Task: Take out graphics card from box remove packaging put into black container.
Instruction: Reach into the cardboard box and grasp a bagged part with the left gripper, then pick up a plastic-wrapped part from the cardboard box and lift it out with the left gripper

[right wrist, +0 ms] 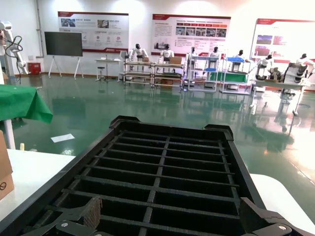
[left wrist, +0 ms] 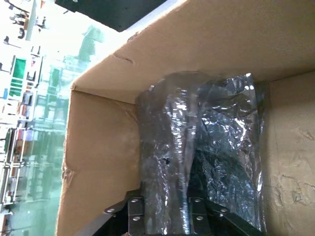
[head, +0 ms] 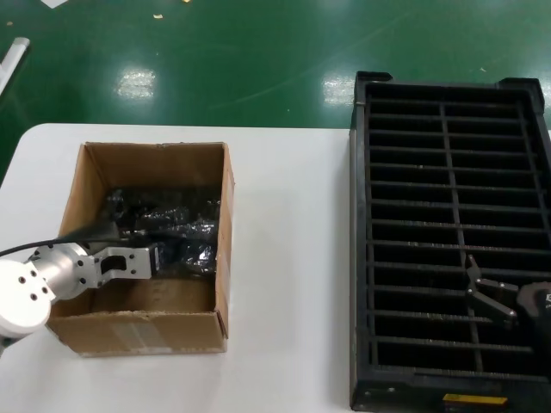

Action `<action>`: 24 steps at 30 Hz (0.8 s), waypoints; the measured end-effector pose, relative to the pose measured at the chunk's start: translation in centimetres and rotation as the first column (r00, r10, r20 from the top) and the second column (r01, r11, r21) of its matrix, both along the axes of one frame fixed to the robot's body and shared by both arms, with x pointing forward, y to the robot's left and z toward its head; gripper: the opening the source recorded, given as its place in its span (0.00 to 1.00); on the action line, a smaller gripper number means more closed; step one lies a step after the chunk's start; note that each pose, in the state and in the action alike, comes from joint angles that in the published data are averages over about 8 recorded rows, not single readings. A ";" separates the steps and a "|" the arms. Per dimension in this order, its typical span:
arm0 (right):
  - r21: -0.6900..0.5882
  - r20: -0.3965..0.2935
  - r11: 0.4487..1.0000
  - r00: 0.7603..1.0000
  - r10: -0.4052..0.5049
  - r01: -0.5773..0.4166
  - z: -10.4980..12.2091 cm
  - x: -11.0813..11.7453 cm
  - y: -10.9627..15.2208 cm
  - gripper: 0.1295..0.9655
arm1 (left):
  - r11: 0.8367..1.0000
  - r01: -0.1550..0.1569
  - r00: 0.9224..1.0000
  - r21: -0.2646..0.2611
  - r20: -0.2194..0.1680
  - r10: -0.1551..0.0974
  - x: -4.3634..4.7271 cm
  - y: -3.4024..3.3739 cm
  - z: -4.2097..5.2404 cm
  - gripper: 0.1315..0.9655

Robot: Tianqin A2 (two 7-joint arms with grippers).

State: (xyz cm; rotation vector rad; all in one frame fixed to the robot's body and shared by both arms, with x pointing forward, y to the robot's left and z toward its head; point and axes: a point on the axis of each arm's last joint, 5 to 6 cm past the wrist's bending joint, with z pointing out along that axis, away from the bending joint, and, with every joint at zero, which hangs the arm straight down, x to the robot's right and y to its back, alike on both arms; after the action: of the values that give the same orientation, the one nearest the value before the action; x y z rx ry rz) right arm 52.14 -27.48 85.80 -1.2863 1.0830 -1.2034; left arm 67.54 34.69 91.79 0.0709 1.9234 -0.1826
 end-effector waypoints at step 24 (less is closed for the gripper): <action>0.000 0.000 1.000 1.000 0.000 0.000 0.0 0.0 0.0 1.00 | 1.000 0.005 1.000 0.002 0.027 -0.005 -1.18 0.31 1.08 0.01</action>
State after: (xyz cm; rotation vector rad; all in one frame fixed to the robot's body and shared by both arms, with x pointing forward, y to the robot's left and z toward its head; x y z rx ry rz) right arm 52.14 -27.48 85.80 -1.2863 1.0830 -1.2034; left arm 66.35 35.00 92.87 0.0792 1.8965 -0.1824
